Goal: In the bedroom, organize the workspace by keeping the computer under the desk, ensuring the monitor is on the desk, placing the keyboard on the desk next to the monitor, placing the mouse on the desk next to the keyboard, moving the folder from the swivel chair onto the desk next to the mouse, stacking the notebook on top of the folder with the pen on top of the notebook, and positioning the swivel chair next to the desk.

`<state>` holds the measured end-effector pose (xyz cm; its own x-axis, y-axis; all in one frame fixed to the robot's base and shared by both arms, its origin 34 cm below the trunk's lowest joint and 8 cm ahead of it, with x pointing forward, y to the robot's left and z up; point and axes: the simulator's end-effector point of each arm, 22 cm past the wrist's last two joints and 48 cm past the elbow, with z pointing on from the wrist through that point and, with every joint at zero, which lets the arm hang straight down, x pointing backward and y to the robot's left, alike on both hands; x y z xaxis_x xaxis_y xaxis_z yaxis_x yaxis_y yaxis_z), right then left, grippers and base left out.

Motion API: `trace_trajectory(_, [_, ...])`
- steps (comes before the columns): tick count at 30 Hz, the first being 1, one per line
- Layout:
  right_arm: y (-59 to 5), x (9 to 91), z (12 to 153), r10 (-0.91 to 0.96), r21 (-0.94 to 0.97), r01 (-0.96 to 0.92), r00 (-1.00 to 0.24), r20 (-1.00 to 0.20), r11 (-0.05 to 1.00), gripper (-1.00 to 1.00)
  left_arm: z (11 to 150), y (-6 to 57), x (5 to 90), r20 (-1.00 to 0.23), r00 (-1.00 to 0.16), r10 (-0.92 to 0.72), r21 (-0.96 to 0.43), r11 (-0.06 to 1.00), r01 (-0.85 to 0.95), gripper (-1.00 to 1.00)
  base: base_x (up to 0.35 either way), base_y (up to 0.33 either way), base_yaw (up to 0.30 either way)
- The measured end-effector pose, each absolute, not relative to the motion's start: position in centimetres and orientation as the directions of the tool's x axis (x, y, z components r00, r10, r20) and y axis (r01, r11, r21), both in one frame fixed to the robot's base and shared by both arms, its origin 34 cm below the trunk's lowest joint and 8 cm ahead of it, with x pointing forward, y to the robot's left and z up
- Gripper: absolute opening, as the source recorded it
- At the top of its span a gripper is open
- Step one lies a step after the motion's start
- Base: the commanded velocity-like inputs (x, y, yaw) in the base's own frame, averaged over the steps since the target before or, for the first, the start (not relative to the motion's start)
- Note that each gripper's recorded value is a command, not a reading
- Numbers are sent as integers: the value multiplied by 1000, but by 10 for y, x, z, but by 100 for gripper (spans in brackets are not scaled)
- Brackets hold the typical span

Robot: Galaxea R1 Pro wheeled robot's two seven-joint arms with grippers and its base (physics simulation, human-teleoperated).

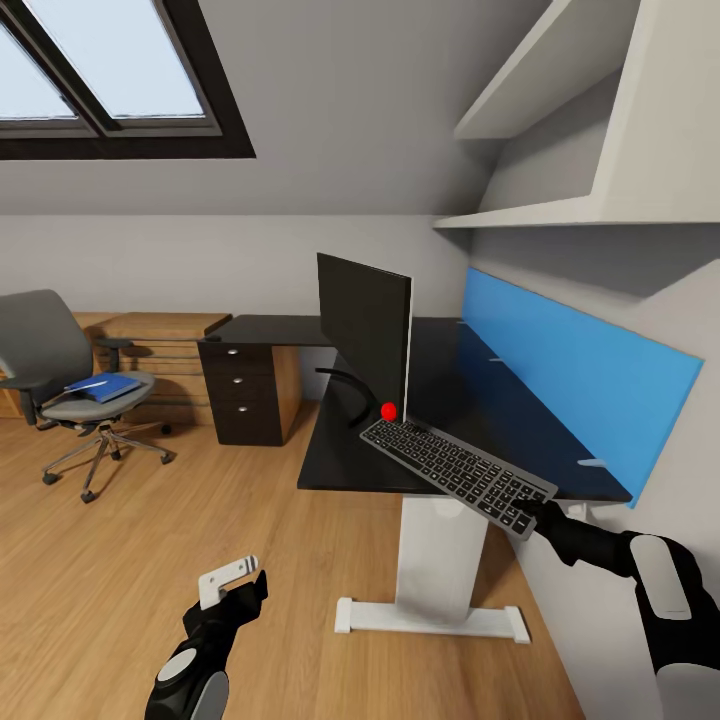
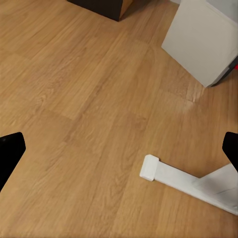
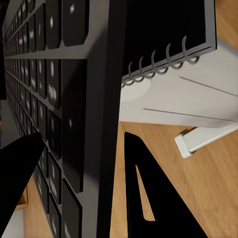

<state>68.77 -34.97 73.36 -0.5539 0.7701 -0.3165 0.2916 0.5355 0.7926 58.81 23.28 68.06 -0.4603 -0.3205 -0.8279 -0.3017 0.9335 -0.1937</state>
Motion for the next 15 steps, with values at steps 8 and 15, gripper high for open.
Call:
trace_trajectory(8, [-350,688,734,770,792,292,-554,-317,536,-100,681,232,588,-828,-460,-320,-194,934,-301,100,-92,0,0])
trace_trajectory(15, [-350,688,733,770,792,292,-554,-316,535,-100,680,232,588,-828,-461,-318,-193,934,-299,100,-138,0,0])
